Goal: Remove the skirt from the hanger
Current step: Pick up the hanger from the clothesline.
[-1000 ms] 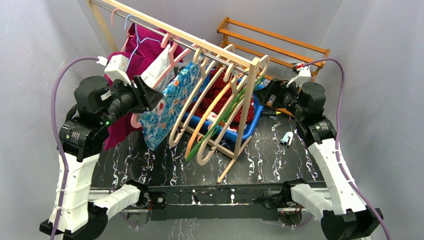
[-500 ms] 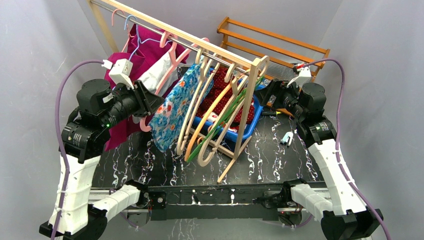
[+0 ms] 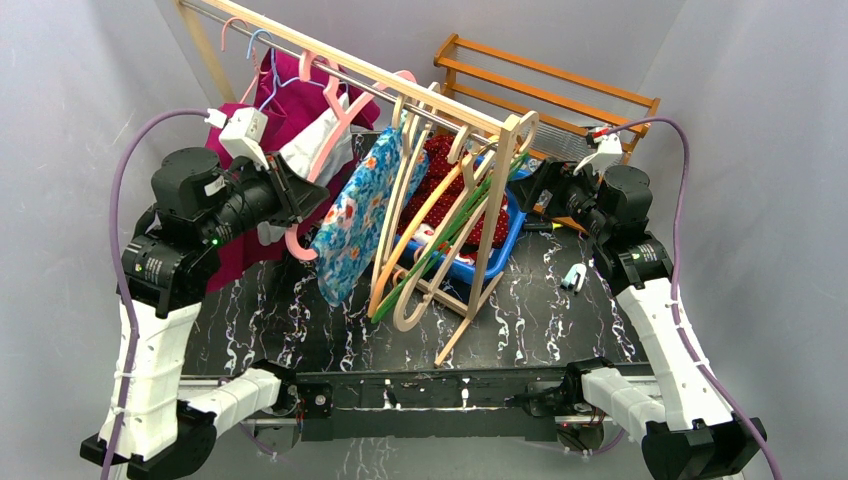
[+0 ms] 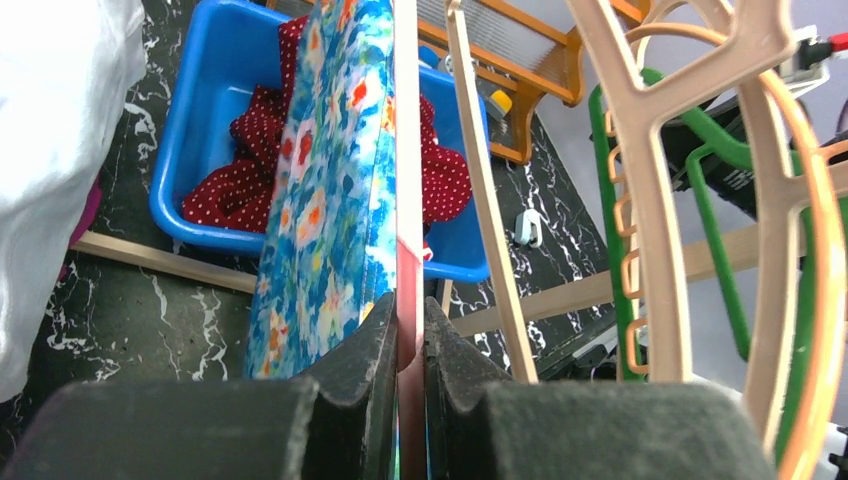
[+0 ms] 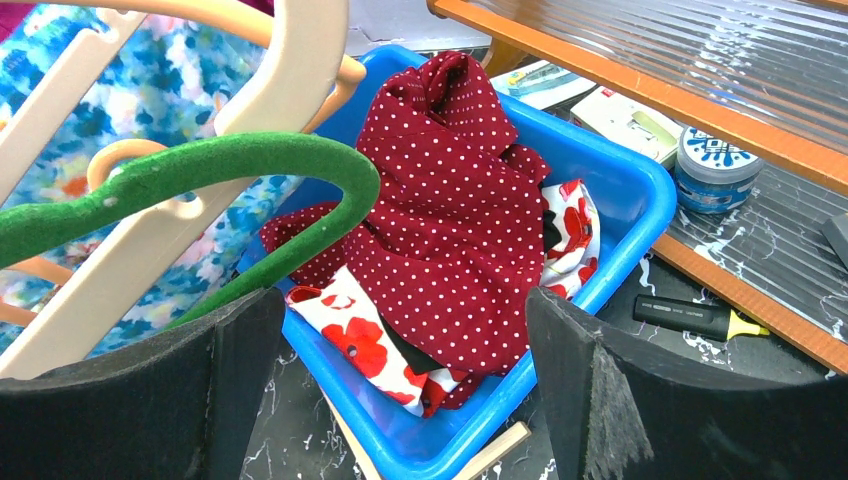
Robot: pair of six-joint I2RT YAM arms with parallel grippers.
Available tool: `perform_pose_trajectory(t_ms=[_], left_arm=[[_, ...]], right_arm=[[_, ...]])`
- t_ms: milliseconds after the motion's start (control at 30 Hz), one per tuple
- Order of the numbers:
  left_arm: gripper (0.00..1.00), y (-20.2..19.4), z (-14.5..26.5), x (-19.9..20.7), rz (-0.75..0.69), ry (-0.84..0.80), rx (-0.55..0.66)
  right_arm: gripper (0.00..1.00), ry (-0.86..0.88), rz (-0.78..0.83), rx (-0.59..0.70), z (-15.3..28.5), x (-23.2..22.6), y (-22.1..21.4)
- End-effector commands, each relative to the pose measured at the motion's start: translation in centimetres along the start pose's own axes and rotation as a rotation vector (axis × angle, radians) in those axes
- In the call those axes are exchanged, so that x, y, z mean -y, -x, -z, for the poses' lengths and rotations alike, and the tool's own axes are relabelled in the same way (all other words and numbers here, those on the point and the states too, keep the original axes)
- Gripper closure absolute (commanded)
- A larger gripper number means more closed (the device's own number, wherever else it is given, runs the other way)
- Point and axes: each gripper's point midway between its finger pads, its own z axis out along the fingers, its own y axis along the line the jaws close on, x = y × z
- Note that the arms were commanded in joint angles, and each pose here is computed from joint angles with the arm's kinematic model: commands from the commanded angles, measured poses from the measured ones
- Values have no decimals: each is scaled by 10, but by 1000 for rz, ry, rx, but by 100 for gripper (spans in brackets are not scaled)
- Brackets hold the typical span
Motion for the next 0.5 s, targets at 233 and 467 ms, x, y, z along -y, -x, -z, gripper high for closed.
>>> perform_pose_trajectory(t_ms=[233,467], left_arm=[[100,68,13,63,119,-197,95],[100,84,8,78,173,-269,130]], right_arm=[[2,44,13,64,4,-14,23],[1,42,13,66,6,-14,22]])
